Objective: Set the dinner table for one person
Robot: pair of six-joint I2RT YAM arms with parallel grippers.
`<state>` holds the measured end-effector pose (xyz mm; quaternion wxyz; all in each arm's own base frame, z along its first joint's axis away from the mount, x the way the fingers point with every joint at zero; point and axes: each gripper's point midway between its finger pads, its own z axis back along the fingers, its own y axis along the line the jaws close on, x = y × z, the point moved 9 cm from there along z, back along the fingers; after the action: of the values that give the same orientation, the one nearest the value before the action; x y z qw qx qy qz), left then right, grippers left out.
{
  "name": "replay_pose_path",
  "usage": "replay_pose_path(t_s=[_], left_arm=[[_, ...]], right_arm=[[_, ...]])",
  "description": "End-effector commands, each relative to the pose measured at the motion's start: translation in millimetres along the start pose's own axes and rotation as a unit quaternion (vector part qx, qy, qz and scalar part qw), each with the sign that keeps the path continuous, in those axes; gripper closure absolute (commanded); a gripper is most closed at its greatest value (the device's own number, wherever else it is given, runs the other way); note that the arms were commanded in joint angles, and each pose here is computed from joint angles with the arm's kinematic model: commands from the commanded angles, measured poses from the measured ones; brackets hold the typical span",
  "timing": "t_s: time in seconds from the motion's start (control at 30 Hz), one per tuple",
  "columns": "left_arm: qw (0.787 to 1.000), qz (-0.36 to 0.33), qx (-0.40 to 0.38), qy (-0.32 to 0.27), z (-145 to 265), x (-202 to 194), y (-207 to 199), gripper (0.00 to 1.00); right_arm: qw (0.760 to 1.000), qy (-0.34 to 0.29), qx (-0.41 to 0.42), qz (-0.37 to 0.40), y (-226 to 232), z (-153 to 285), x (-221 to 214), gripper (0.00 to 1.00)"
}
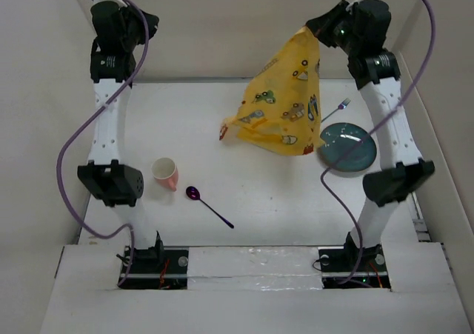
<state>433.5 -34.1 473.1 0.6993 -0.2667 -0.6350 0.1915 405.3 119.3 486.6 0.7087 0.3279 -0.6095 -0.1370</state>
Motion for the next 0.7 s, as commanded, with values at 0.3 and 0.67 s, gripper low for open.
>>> replay_pose_path(t_s=[0.3, 0.67], left_arm=[[0.961, -0.053, -0.043, 0.268, -43.2, -190.8, -18.7, 0.93], [0.915, -0.060, 0.045, 0.397, -3.0, -344.0, 0.6, 0.40]], right_arm=[[0.996, 0.029, 0.050, -0.063, -26.2, -64.7, -3.4, 1.00], [0.998, 0.060, 0.004, -0.031, -38.7, -19.9, -28.0, 1.00]])
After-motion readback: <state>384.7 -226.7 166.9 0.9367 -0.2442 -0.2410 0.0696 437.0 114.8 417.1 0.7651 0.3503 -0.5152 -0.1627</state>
